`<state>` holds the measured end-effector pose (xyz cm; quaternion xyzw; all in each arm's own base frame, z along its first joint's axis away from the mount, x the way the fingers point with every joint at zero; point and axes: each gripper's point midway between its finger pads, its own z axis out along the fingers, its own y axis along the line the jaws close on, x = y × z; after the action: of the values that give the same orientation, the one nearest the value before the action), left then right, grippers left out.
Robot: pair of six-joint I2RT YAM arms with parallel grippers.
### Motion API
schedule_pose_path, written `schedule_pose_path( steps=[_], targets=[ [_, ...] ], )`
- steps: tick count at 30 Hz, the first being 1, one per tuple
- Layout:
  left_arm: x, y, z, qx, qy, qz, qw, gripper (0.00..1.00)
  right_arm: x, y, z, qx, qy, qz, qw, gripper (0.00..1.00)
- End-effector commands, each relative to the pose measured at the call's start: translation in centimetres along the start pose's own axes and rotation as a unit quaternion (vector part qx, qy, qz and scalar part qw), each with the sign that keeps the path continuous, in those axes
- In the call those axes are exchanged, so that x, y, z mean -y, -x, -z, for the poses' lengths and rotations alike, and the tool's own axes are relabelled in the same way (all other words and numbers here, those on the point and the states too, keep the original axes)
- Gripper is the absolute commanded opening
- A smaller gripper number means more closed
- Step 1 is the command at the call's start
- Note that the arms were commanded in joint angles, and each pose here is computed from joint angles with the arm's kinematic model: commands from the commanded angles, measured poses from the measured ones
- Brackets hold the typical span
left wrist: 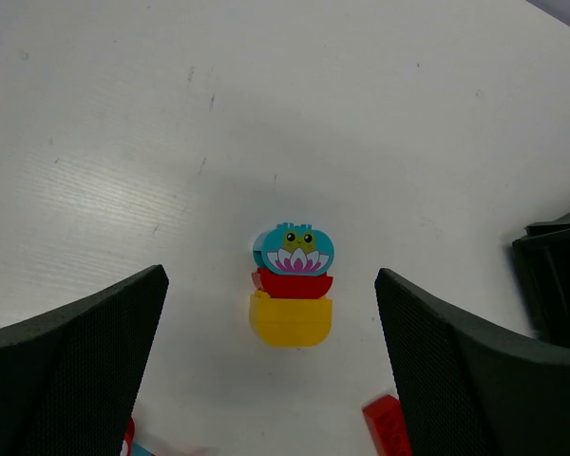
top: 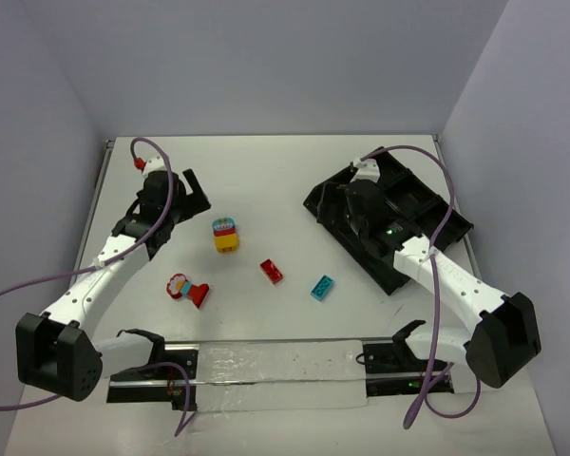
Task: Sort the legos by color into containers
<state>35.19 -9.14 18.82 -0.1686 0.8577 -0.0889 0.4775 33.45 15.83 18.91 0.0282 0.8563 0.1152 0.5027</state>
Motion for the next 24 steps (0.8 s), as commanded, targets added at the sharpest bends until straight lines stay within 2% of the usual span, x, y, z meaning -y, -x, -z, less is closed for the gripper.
schedule_pose_path(
  steps=[1,11,15,19,24],
  targets=[
    [1.2,2.1,1.4,0.025,-0.024,-0.001,0.999,0.99,-0.8,1.9,0.4,0.021,0.000,-0.011,1.000,1.00],
    [1.1,2.6,2.1,0.033,-0.025,-0.003,0.999,0.99,0.4,-0.8,0.7,-0.018,-0.028,-0.029,0.999,1.00],
    [1.0,2.4,2.0,0.031,-0.023,-0.004,0.999,0.99,2.0,-2.6,1.5,-0.039,-0.068,-0.066,0.995,0.99],
    [0.8,2.6,2.3,0.032,-0.020,-0.006,0.999,0.99,3.9,-6.2,2.8,-0.077,-0.101,-0.096,0.987,0.93],
    [0.7,2.6,2.5,0.032,-0.018,-0.008,0.999,0.99,4.5,-9.6,4.2,-0.112,-0.101,-0.144,0.978,0.85]
  ],
)
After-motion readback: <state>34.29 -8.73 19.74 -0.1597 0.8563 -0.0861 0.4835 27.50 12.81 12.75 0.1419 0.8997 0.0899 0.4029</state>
